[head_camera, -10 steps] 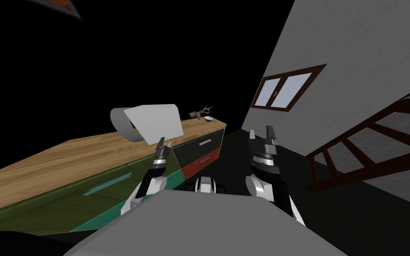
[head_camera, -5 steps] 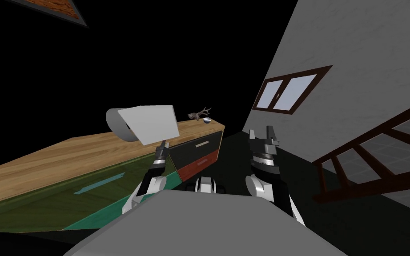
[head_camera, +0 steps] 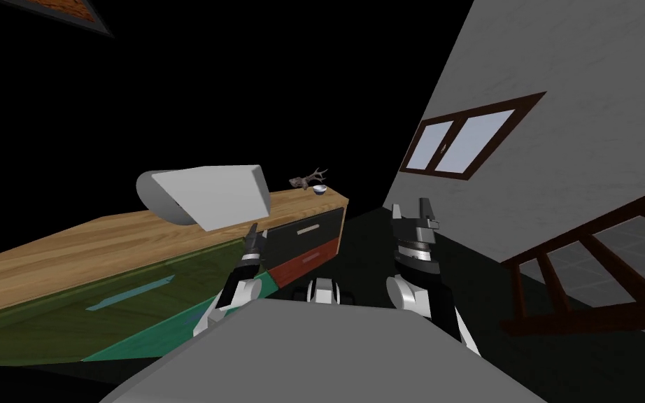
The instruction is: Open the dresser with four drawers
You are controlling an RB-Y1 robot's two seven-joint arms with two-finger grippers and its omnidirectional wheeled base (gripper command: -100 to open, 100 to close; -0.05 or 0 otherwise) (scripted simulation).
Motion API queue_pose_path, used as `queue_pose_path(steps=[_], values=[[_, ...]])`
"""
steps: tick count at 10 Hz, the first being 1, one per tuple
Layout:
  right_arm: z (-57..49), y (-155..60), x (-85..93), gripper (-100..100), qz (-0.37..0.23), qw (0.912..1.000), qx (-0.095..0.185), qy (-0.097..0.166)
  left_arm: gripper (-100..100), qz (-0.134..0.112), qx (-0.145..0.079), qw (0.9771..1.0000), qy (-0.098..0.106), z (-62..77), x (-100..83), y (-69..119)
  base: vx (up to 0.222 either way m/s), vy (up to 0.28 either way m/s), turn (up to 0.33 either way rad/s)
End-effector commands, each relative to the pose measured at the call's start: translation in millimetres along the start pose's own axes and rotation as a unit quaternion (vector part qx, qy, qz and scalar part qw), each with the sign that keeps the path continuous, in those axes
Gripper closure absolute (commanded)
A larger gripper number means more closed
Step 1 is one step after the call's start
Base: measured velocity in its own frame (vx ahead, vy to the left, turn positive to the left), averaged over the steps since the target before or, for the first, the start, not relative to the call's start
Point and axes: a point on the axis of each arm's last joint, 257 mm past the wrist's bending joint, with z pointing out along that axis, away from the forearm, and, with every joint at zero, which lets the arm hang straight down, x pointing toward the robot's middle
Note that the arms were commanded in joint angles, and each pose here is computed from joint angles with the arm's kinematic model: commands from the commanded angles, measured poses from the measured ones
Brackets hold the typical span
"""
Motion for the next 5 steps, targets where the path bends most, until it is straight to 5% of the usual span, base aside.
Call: queue_pose_path(steps=[1,5], values=[[0.1,0,0.0,0,0.000,1.0000,0.000,0.000,-100,-0.012,-0.024,0.9996,-0.010,-1.8,-7.2,22.1,0.033,-0.080,0.019],[0.0,0,0.0,0,0.000,1.0000,0.000,0.000,-100,-0.036,-0.060,0.9966,-0.043,-7.9,-29.7,53.9,0.072,-0.176,0.070]])
